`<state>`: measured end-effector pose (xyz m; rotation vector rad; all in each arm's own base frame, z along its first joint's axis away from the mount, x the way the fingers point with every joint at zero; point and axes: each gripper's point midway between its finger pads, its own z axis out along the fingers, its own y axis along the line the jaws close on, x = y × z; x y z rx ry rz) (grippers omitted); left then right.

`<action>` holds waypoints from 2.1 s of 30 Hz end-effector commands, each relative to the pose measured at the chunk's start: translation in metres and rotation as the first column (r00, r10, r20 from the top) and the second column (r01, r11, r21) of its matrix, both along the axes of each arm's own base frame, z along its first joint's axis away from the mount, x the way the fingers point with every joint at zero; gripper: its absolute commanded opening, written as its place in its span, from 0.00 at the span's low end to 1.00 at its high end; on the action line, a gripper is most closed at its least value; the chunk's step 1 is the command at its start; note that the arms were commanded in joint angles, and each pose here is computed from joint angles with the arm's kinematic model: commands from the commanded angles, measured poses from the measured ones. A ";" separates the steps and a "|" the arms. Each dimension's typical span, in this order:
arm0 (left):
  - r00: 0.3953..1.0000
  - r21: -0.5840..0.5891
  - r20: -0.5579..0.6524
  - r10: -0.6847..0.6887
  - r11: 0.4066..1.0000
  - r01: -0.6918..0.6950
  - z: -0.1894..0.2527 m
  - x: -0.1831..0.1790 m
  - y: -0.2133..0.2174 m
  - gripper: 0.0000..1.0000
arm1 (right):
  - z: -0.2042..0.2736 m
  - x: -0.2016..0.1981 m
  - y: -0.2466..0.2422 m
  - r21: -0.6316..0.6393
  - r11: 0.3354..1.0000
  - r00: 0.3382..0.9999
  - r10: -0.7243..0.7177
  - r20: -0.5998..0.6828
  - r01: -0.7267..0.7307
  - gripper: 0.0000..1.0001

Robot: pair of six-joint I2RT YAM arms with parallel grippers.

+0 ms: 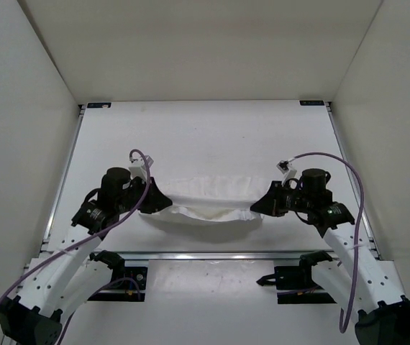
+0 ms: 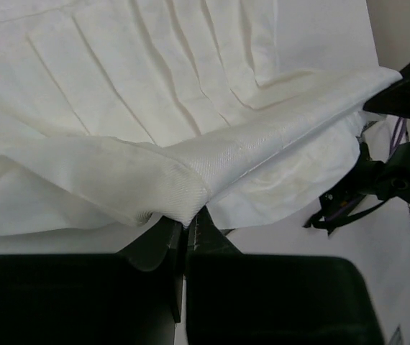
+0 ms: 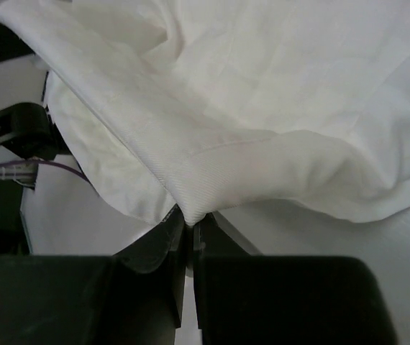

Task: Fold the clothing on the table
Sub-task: Flatten the skirt out, then fold the skirt

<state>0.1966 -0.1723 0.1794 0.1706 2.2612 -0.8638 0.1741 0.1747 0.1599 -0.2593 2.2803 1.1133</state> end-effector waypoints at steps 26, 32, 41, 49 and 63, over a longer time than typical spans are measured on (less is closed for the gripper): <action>0.893 0.129 0.372 0.254 0.938 -0.321 0.185 0.291 0.021 0.00 | 0.228 0.273 -0.067 -0.042 0.965 0.830 -0.200 0.521 0.259 0.00; 0.843 0.119 0.438 0.314 0.909 -0.400 0.204 0.262 0.051 0.00 | 0.208 0.253 -0.080 -0.119 0.942 0.818 -0.205 0.538 0.314 0.00; 0.978 0.309 0.009 0.208 0.930 -0.200 -0.011 0.099 0.033 0.00 | 0.022 0.108 -0.050 -0.202 0.964 0.979 -0.149 0.138 0.175 0.00; 0.918 0.275 -0.348 0.191 0.957 -0.095 -0.089 -0.043 0.046 0.00 | -0.039 -0.008 -0.007 -0.094 0.994 0.990 -0.076 -0.121 0.065 0.00; 0.964 0.201 -0.240 0.117 0.977 -0.069 -0.047 0.031 0.020 0.00 | -0.031 0.027 -0.016 -0.034 0.991 0.983 -0.132 -0.125 0.129 0.00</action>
